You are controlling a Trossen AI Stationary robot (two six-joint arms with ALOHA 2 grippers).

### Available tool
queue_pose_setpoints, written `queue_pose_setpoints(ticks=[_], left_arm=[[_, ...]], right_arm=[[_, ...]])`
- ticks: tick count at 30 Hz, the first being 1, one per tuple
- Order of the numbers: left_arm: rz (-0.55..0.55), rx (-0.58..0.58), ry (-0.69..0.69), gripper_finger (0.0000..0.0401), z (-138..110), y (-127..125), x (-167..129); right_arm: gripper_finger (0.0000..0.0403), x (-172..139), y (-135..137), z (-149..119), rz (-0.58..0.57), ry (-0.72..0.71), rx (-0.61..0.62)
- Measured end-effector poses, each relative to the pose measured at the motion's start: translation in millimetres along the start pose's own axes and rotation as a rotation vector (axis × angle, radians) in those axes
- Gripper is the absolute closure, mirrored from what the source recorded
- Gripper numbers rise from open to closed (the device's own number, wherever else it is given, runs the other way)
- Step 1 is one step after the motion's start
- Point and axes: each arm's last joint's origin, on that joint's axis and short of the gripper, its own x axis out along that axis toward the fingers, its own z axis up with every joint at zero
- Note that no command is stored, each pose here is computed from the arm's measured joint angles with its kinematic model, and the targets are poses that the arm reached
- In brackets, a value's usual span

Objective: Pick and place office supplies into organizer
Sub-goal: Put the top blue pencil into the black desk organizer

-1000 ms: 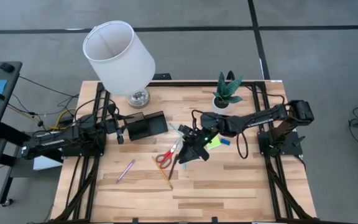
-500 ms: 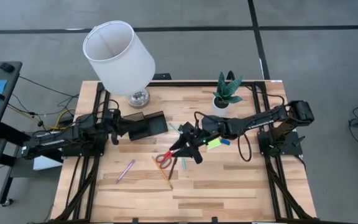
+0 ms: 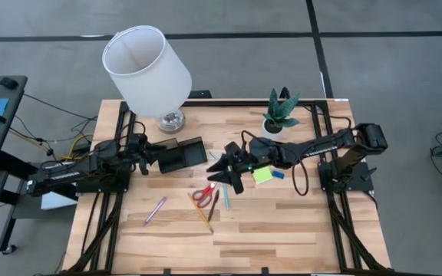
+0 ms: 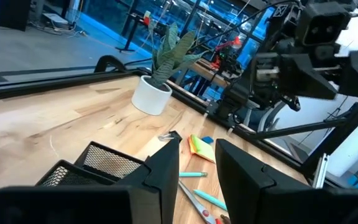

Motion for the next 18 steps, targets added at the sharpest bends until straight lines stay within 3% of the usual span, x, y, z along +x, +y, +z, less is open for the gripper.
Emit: queue_pose_setpoints(ticks=[5,10,18], left_arm=[[-0.006,0.027,-0.022,0.0305,2,-1,0],[-0.069,0.132,-0.146,0.0294,14,-7,-1],[-0.098,0.264,-0.265,0.0235,33,-17,-7]], right_arm=[[0.0226,1,3,-2,0.018,0.010,-0.200],[0.0223,-5,14,3,0.045,-0.010,-0.349],[0.0191,-57,31,38,-0.003,0.017,-0.440]])
